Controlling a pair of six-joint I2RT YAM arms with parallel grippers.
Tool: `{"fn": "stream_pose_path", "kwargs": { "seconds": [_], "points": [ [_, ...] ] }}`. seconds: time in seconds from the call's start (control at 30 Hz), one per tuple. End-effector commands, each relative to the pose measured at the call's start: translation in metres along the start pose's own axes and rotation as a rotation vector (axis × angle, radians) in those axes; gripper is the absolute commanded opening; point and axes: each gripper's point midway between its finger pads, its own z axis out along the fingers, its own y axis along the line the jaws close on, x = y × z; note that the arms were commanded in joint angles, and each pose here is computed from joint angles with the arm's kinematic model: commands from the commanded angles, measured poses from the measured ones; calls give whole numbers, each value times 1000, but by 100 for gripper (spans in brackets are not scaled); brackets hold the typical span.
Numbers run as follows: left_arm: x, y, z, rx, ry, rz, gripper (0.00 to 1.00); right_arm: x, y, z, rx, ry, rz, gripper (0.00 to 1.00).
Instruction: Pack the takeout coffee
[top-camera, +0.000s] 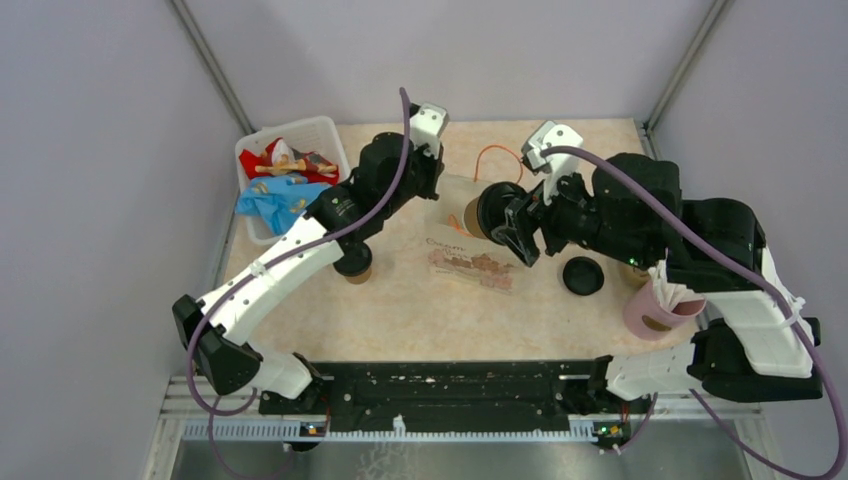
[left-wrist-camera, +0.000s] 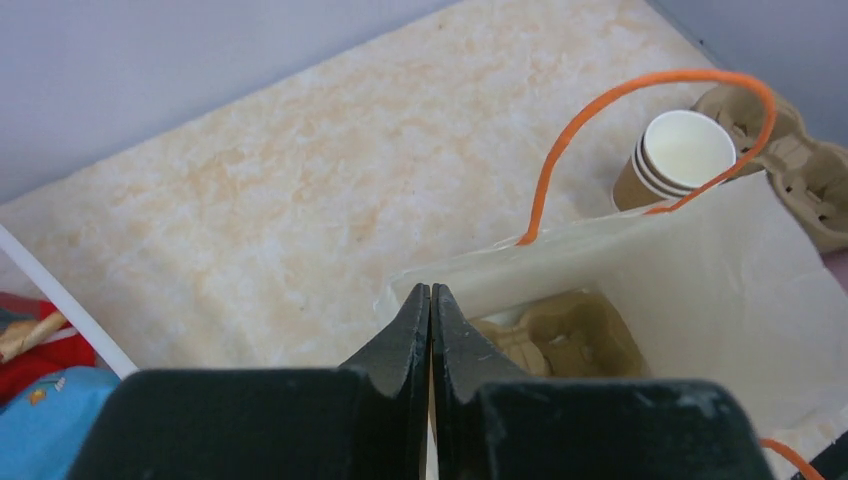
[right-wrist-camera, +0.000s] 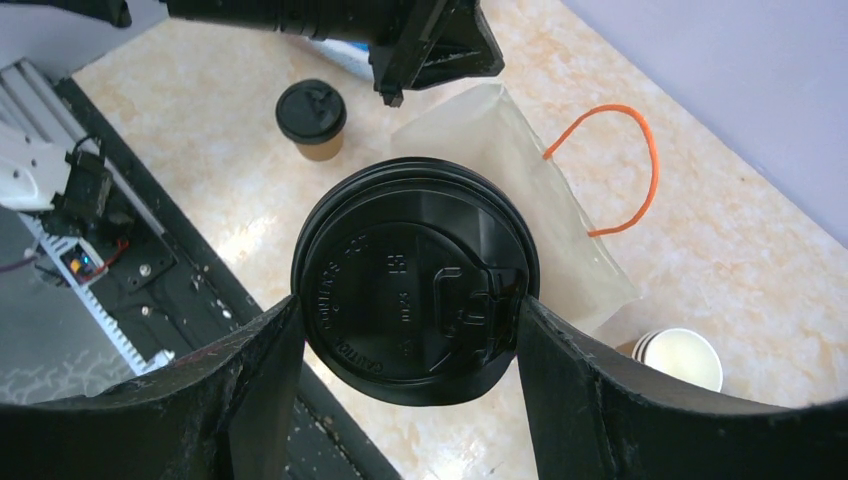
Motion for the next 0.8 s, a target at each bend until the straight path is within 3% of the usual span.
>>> {"fn": "stream_pose_path", "kwargs": {
  "seconds": [0.0, 0.07, 0.2, 0.27, 0.53, 0.63, 0.77],
  "points": [
    [-40, 0, -4, 8, -151, 28, 6, -31, -14, -11, 57, -120, 69, 64],
    [-41, 0, -13, 2, -72, 1, 10, -32, -15, -12, 64, -117, 74, 64],
    [-24, -3, -41, -15, 157, -148, 53, -28, -20, -14, 92, -107, 91, 63],
    [-7, -9, -46, 17, 236, -179, 64, -27, -20, -16, 94, -117, 107, 63],
    [45, 1, -19, 11, 481, -188, 67, -26, -21, -18, 96, -143, 153, 63],
    [54, 5, -4, 13, 500, -199, 66, -25, -21, -19, 97, -143, 161, 63],
    [60, 14, 20, -10, 503, -207, 54, -24, -22, -18, 102, -138, 165, 63]
  ]
}}
